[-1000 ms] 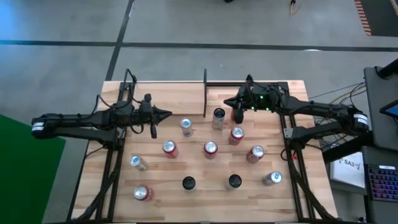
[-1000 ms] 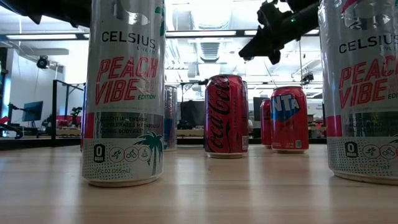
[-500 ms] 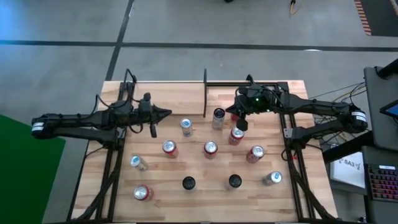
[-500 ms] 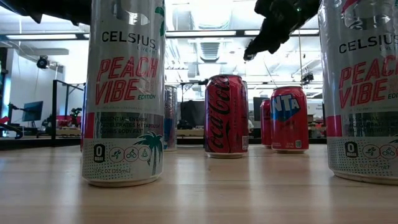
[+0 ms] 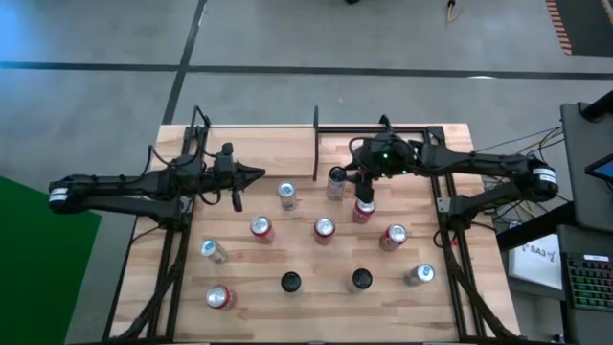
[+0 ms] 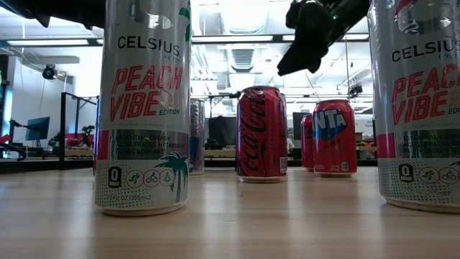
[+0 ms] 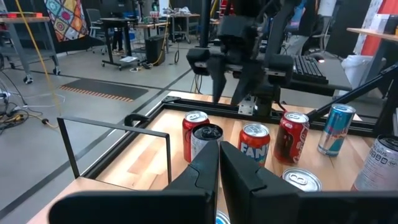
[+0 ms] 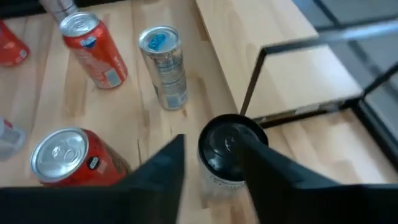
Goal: Place canned beverage on shelf
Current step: Put the top white pink soda can on the shelf
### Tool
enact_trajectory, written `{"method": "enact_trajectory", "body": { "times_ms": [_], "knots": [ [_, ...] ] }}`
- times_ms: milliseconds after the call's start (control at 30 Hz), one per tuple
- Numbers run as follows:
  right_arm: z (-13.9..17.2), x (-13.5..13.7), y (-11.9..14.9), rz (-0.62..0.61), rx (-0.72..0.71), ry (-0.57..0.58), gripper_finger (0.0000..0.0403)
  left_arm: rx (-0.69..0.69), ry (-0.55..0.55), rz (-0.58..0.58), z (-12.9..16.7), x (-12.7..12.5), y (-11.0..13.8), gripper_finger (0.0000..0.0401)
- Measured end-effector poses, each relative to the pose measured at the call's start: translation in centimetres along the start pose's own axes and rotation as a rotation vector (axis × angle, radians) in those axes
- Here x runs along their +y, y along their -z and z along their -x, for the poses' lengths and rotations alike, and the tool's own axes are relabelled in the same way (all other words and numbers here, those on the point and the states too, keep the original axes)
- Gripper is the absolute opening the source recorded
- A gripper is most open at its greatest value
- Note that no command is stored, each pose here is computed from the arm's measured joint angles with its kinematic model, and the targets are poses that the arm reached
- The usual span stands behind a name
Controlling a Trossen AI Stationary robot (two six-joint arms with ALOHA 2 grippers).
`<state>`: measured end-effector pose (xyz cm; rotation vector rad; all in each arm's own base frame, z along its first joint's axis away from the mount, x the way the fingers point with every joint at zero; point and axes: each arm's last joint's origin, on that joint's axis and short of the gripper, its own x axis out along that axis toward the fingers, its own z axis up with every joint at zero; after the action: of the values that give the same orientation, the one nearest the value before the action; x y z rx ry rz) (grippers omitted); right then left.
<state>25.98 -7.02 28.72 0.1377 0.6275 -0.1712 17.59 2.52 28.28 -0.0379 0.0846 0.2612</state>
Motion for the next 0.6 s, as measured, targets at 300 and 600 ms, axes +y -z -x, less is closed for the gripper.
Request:
{"method": "enact_trajectory", "body": {
  "times_ms": [300,600],
  "knots": [
    [0.03,0.0,-0.14,0.109,-0.015,0.001,0.033,0.001,0.0,0.0,-0.02,-0.01,0.02,0.0],
    [-0.36,-0.04,-0.09,0.114,-0.013,0.001,0.0361,-0.001,0.0,0.0,-0.02,-0.01,0.0,0.0]
  ]
}}
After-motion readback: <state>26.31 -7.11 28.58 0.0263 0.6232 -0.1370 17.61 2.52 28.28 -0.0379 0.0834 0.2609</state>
